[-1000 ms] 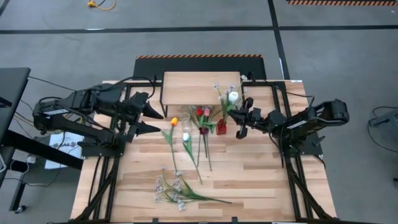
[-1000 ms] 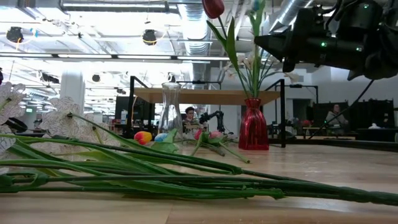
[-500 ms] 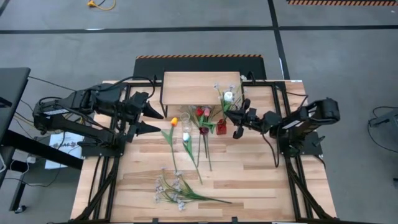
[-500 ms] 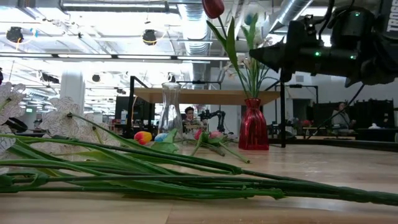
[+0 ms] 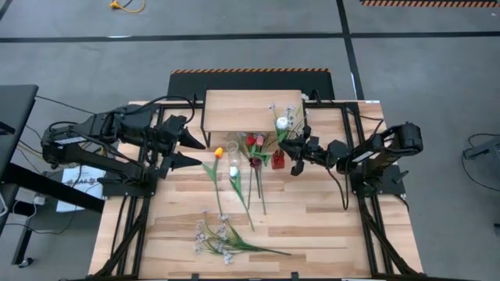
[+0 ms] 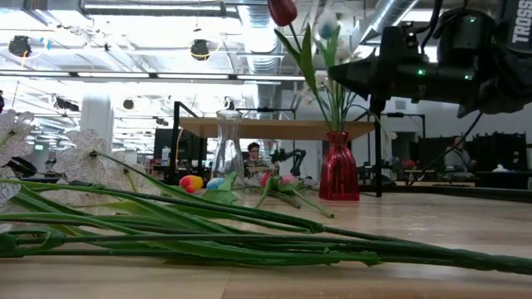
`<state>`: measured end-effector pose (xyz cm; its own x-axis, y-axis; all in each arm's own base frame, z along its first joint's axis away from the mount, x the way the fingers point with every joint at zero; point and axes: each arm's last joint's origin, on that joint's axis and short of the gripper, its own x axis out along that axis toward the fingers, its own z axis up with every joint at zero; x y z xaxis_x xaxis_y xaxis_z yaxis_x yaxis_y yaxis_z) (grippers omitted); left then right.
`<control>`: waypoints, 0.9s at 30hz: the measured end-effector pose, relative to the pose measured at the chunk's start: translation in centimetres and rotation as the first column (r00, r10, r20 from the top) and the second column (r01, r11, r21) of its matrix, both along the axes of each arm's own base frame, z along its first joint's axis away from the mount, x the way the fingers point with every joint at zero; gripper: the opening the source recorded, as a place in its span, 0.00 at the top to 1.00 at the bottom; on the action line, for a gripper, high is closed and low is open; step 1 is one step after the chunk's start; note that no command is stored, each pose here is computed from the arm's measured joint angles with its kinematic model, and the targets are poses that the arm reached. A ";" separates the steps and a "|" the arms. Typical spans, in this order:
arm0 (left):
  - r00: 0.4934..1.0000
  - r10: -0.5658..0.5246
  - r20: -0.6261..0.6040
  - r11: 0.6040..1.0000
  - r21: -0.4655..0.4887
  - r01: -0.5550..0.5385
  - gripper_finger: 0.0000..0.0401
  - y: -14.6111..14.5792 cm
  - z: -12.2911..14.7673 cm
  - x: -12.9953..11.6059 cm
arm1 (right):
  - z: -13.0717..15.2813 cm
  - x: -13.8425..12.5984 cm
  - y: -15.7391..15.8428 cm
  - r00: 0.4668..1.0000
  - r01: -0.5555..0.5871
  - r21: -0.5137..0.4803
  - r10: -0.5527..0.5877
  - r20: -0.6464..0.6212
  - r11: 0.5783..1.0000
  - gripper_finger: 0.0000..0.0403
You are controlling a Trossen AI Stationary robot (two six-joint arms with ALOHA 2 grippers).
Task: Pick and place flowers into a vace then onto a shelf
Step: Put the right blue flower into the red vase, then put the bottom white flower into the transparent vase
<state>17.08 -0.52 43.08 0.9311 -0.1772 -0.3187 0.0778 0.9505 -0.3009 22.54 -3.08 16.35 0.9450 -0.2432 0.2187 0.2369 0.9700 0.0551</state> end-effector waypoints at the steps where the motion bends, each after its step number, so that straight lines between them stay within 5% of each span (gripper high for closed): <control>1: 1.000 0.000 0.000 1.000 0.000 0.000 0.39 0.0 0.0 0.0 | 0.0 0.0 0.1 1.000 -0.003 0.000 0.003 -0.002 1.000 0.87; 27: 1.000 -0.006 -0.029 0.998 -0.060 0.004 0.39 -0.1 -0.2 -0.1 | 1.6 -0.4 2.8 0.991 -0.110 -0.044 0.113 0.071 0.993 0.84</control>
<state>17.00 -0.60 42.92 0.9207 -0.2013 -0.3344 0.0729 0.9304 -0.3592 22.17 -0.26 17.98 0.9467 -0.1267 0.2962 0.1238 0.9919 0.0289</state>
